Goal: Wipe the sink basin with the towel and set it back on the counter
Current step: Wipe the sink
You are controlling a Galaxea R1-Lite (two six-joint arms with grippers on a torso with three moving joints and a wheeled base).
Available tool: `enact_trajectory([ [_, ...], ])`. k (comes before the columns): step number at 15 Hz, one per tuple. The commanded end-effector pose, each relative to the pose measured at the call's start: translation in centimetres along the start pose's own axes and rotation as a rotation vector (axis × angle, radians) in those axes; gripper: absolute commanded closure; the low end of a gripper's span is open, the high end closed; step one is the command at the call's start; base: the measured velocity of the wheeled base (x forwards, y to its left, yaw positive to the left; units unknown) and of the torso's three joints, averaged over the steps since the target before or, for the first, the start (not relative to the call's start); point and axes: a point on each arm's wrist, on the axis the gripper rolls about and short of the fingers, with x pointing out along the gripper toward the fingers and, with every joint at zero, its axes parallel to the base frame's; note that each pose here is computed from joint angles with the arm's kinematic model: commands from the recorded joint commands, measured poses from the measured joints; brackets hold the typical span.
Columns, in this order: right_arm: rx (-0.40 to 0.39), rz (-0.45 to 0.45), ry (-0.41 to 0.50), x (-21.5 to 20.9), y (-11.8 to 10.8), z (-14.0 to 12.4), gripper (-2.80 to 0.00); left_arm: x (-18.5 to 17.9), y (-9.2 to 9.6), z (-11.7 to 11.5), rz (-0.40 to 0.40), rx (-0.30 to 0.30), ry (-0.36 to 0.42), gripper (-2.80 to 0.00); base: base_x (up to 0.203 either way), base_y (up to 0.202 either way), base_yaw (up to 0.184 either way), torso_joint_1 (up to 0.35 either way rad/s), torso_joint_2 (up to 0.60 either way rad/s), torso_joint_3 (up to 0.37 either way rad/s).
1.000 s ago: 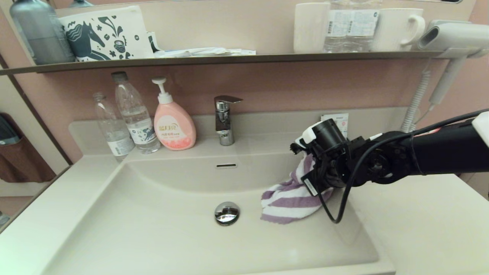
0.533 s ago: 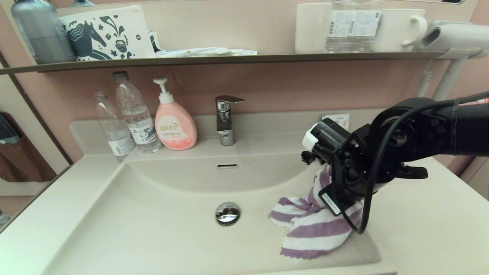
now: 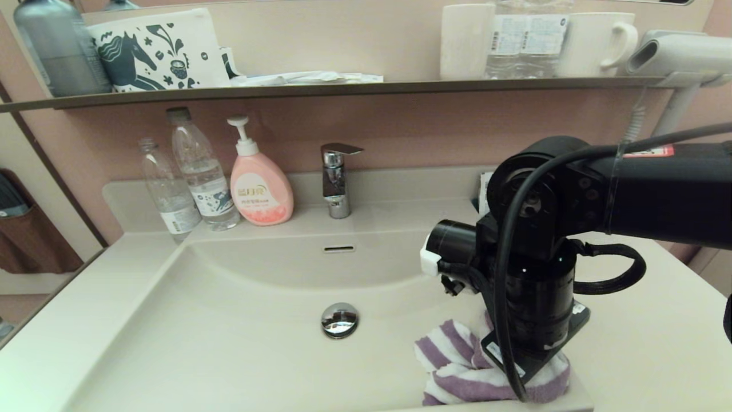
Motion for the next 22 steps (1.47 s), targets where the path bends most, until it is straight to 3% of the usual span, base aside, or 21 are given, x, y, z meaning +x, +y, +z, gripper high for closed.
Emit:
enact_trajectory([
  [1, -0.001, 0.019, -0.031, -1.1, -0.1, -0.5, 0.0, 0.0, 0.0, 0.0, 0.001, -0.001, 0.0, 0.0, 0.0, 0.0, 0.0, 0.0, 0.0, 0.0],
  [5, 0.075, 0.068, -0.124, -4.9, -2.7, -3.7, 0.0, 0.0, 0.0, 0.0, 0.002, -0.001, 0.0, 0.0, 0.0, 0.0, 0.0, 0.0, 0.0, 0.0],
  [8, 0.176, 0.114, -0.259, -8.0, -6.0, -7.5, 0.0, 0.0, 0.0, 0.0, 0.001, -0.001, 0.0, 0.0, 0.0, 0.0, 0.0, 0.0, 0.0, 0.0],
  [13, 0.545, 0.097, -0.444, -10.1, -12.3, -11.8, 0.0, 0.0, 0.0, 0.0, 0.001, -0.001, 0.0, 0.0, 0.0, 0.0, 0.0, 0.0, 0.0, 0.0],
  [16, 0.76, 0.031, -0.435, -9.6, -16.7, -14.0, 0.0, 0.0, 0.0, 0.0, 0.001, -0.001, 0.0, 0.0, 0.0, 0.0, 0.0, 0.0, 0.0, 0.0],
  [18, 0.846, -0.011, -0.391, -8.7, -18.5, -14.8, 0.0, 0.0, 0.0, 0.0, 0.001, -0.001, 0.0, 0.0, 0.0, 0.0, 0.0, 0.0, 0.0, 0.0],
  [22, 0.883, -0.022, -0.316, -6.0, -19.4, -13.9, 0.0, 0.0, 0.0, 0.0, 0.002, -0.001, 0.0, 0.0, 0.0, 0.0, 0.0, 0.0, 0.0, 0.0],
])
